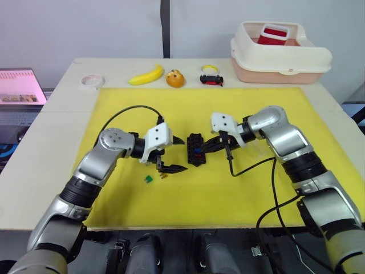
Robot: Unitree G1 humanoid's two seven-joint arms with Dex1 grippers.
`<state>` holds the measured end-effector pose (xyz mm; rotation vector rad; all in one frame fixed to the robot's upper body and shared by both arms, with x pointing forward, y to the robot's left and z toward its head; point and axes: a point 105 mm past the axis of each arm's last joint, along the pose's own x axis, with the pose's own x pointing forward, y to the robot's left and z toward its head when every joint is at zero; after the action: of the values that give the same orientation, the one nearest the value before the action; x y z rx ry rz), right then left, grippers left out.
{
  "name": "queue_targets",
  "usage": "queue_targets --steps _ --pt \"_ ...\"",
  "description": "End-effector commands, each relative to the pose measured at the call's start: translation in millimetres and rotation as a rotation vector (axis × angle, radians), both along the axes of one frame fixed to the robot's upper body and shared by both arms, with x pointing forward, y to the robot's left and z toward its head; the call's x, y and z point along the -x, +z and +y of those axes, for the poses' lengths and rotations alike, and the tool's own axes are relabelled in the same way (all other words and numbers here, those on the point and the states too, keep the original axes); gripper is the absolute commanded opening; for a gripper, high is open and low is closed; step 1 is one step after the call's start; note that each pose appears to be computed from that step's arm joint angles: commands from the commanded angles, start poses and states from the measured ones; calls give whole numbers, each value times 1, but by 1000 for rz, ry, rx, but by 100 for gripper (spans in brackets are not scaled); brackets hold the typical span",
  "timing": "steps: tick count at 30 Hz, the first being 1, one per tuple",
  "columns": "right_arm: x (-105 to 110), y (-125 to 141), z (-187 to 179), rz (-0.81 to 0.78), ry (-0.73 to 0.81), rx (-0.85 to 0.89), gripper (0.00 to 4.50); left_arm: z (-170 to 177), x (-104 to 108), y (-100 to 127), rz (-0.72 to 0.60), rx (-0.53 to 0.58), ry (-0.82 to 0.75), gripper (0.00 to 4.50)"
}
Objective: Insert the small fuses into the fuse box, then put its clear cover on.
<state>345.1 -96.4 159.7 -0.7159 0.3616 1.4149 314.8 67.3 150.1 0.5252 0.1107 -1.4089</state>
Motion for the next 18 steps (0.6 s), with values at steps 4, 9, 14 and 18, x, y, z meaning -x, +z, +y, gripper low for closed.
queue_targets --steps 4,9,14,18 --pt "-1 3 -2 -23 -7 11 0 2 -2 11 -42 16 2 443" --pt "1 1 -1 -21 -5 9 0 2 -2 11 -43 15 3 443" --pt "1 6 2 -24 -4 -15 0 2 -2 11 -44 14 3 443" --pt "0 11 3 -31 -11 -33 133 2 -2 11 -43 15 3 450"
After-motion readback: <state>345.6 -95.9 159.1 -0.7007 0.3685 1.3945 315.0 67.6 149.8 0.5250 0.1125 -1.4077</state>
